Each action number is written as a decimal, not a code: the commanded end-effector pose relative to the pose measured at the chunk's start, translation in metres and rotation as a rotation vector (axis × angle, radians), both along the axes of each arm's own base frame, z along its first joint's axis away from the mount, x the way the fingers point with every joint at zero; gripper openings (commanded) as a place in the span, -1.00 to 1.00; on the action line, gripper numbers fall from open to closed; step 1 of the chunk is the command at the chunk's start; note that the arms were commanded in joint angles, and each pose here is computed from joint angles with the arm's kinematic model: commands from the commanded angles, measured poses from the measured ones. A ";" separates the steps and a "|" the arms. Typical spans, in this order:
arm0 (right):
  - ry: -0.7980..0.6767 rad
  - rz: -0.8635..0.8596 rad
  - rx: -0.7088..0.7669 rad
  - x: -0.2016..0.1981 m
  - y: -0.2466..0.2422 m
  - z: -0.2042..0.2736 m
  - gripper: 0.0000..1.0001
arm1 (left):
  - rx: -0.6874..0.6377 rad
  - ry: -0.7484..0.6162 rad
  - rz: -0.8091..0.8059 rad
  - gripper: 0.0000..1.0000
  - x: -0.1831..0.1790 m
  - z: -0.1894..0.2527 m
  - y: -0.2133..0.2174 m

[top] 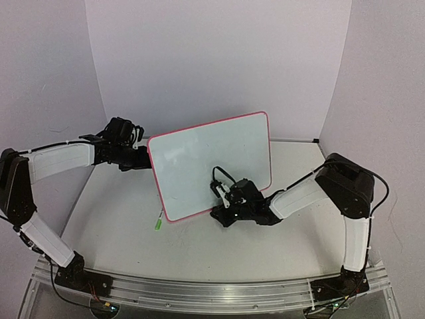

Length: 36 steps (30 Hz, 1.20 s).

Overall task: Write a sentence on the whiteboard
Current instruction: Move the whiteboard to the center of the board.

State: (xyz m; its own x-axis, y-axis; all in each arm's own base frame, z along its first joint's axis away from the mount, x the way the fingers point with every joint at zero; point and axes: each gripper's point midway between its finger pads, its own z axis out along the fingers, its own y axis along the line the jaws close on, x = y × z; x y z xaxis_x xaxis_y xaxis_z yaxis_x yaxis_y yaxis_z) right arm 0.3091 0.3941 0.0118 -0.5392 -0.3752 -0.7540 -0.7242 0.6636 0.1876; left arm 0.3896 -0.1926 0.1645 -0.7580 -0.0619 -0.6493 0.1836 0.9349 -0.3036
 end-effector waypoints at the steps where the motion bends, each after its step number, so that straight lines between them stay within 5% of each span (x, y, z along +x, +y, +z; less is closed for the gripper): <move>1: -0.090 -0.100 0.013 0.006 0.031 0.002 -0.51 | 0.019 -0.029 0.088 0.78 -0.008 0.016 0.023; 21: -0.088 -0.245 0.007 0.004 0.032 -0.005 -0.45 | 0.176 0.078 0.605 0.98 -0.069 -0.007 0.157; 30: -0.076 -0.263 0.043 -0.009 0.024 0.037 -0.10 | -0.009 0.201 0.441 0.80 -0.128 -0.061 0.118; 36: -0.069 -0.350 0.045 -0.012 -0.002 0.063 0.04 | 0.028 0.203 0.276 0.73 -0.153 -0.083 0.075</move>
State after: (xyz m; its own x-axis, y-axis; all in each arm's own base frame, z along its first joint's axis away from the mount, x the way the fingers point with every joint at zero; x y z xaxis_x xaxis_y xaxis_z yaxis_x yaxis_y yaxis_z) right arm 0.2960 0.4105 0.0462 -0.5717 -0.2112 -0.7928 -0.5378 0.8262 0.1677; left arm 0.2365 -0.0853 0.0774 -0.8303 -0.3007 -0.4693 -0.2276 0.9515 -0.2069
